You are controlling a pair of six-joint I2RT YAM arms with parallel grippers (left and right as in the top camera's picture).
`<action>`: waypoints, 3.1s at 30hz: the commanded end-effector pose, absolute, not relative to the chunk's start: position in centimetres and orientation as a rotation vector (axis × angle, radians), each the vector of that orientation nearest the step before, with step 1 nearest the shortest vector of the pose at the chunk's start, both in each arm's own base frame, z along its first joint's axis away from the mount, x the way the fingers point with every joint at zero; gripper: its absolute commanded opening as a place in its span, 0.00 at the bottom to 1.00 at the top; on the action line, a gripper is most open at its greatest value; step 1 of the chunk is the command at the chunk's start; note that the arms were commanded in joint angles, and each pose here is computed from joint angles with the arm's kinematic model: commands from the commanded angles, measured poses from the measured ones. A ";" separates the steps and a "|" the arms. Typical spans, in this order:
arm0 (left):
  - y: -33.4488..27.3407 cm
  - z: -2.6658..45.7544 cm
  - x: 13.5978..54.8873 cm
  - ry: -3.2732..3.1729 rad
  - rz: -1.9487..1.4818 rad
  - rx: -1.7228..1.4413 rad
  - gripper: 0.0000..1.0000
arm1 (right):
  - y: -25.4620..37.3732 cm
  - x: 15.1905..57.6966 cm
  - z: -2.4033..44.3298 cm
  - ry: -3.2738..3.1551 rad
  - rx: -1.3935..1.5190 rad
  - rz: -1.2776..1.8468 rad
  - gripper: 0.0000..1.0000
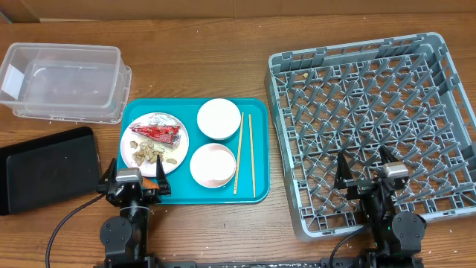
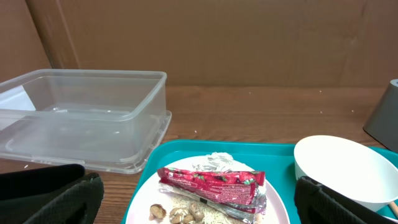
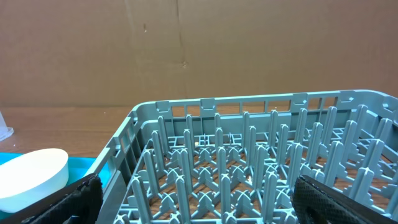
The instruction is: Sort waste into correct bins and load items into the dishwasher
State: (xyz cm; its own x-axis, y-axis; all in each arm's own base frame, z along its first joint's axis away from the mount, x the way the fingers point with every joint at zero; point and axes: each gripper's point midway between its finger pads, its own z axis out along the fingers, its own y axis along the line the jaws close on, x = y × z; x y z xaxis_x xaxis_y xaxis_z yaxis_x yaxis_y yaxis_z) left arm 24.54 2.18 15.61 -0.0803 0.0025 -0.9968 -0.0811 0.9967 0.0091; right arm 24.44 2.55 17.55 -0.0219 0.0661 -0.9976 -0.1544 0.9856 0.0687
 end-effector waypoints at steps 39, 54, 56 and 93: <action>2.2 15.6 24.5 1.648 0.082 -0.053 1.00 | 2.8 24.4 17.3 1.588 0.066 0.329 1.00; 2.1 19.1 23.6 1.674 0.016 -0.126 1.00 | 1.0 23.6 21.7 1.598 0.159 0.248 1.00; 2.1 20.1 23.5 1.685 -0.015 -0.161 1.00 | 0.7 23.6 22.9 1.602 0.172 0.235 1.00; 1.1 24.9 28.0 2.516 -0.219 -0.508 1.00 | 2.0 26.7 19.4 2.647 0.302 0.249 1.00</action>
State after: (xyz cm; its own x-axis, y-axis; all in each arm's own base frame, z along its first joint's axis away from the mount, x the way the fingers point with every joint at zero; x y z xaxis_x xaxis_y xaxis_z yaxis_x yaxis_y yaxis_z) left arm 26.71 -0.15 25.15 -0.8093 -0.2994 -0.5054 -0.1895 0.9474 -0.2579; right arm 26.37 1.74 18.39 -0.8802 0.2628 -0.3952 0.1871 0.9574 0.2200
